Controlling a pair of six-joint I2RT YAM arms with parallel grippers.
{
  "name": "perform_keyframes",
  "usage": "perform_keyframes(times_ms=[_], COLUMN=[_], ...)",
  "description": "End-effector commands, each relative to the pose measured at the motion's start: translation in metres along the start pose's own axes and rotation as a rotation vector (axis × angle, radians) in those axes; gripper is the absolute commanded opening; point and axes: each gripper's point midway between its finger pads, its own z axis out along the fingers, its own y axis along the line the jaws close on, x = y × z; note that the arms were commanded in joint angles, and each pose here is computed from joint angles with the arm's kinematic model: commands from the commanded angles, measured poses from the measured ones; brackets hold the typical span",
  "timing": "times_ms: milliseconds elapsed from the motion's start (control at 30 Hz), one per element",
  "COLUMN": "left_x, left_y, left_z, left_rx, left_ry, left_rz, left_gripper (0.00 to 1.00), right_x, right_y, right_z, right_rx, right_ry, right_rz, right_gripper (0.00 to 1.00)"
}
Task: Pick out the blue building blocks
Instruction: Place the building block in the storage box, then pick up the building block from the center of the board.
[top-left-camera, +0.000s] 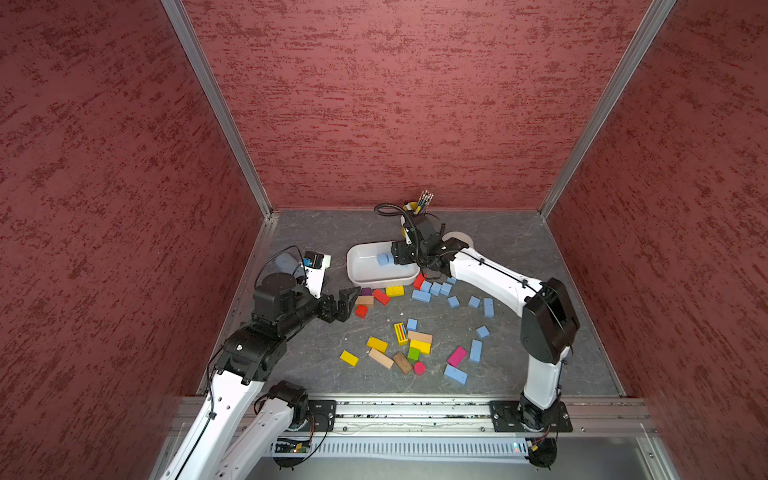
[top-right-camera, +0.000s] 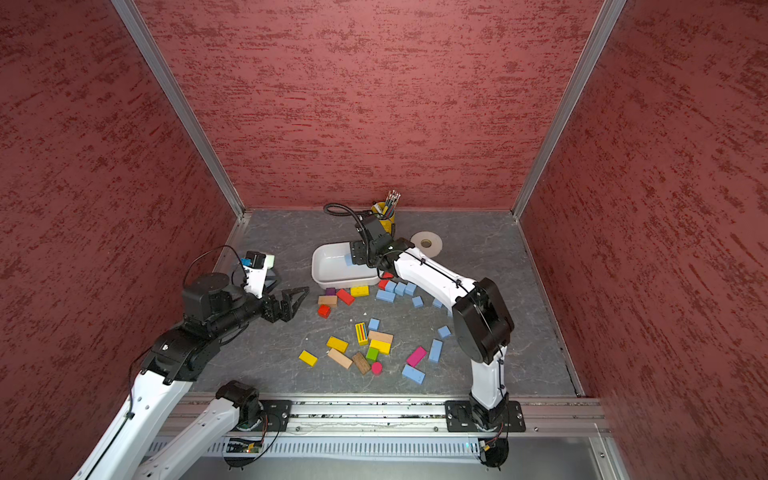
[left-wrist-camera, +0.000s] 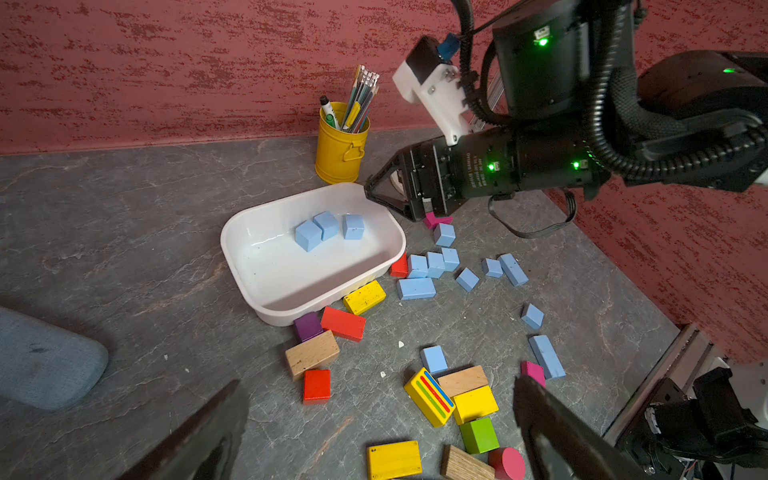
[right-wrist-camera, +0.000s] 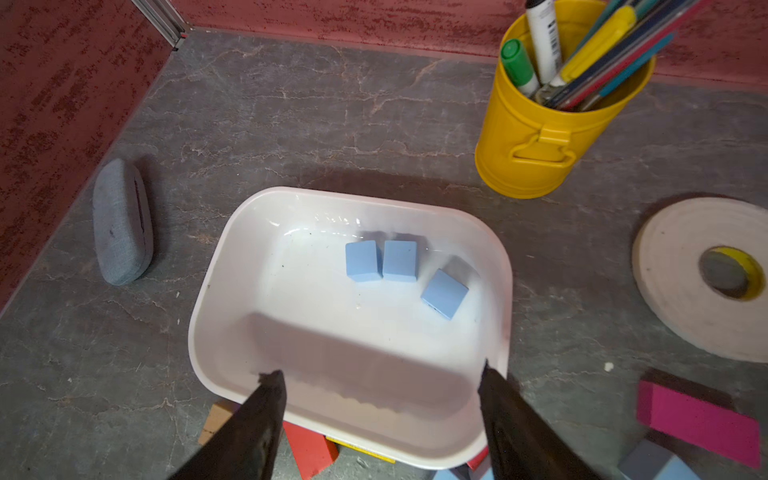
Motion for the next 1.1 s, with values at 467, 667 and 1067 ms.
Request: perform_keyframes(times_ms=[467, 667, 1067], left_x=[-0.001, -0.001, -0.001], left_y=[-0.001, -0.001, -0.002], left_z=[0.003, 0.003, 0.003], left_rx=[0.006, 0.009, 0.01], left_ry=[-0.011, -0.01, -0.01], left_rz=[0.018, 0.017, 0.017], left_gripper=[1.0, 1.0, 1.0], right_x=[0.048, 0.056, 0.064], right_y=[-0.074, -0.092, -0.135], right_z=[-0.036, -0.039, -0.033], right_rx=[0.142, 0.163, 0.392], right_ry=[-0.018, -0.053, -0.07], right_rz=[0.102, 0.215, 0.377], right_gripper=[0.85, 0.89, 0.99])
